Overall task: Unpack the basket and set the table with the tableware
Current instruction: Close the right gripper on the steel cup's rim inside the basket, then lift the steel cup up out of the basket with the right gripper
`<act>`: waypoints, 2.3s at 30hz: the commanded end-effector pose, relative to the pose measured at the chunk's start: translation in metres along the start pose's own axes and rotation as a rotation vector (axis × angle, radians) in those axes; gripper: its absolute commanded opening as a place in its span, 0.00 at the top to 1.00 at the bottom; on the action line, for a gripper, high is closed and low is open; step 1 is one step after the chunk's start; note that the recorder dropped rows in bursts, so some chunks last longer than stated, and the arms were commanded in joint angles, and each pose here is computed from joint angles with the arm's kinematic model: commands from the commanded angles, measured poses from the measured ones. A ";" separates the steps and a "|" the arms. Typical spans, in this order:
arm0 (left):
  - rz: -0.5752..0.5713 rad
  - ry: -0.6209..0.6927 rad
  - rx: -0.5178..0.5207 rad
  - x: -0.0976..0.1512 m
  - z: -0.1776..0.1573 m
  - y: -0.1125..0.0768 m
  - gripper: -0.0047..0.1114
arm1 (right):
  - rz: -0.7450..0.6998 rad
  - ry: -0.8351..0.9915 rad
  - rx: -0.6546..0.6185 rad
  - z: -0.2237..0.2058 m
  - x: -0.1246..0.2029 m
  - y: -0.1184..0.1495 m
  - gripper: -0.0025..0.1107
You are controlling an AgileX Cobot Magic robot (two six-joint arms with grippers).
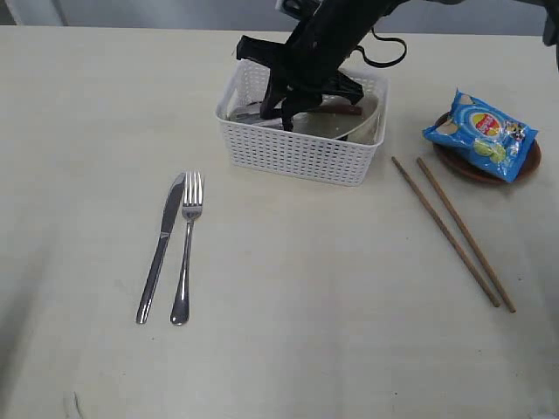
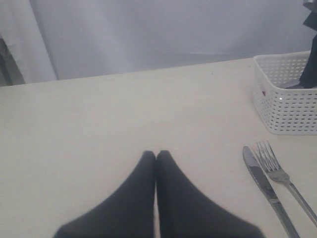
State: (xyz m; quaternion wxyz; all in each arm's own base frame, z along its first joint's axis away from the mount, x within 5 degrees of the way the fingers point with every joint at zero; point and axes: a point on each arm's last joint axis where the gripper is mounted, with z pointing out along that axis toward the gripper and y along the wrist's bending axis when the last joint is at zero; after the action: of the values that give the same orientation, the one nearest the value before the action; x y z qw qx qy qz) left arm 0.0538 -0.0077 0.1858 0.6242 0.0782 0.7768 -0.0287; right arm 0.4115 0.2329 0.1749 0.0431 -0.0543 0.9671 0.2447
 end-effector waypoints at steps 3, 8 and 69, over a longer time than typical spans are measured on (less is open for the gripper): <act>-0.001 -0.009 -0.003 0.000 0.000 0.000 0.96 | -0.052 -0.025 0.005 -0.006 -0.002 0.001 0.98; -0.001 -0.009 -0.003 0.000 0.000 0.000 0.96 | -0.104 -0.083 0.029 -0.028 -0.002 0.008 0.98; -0.007 -0.009 -0.001 0.000 0.000 0.000 0.96 | -0.647 -0.140 -0.065 -0.040 -0.002 0.023 0.98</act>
State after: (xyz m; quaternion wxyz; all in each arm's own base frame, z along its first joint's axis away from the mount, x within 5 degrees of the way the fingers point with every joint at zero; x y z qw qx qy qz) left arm 0.0538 -0.0077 0.1858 0.6242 0.0782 0.7768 -0.0287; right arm 0.4075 0.2372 0.2062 0.1521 -0.3263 0.8984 0.2516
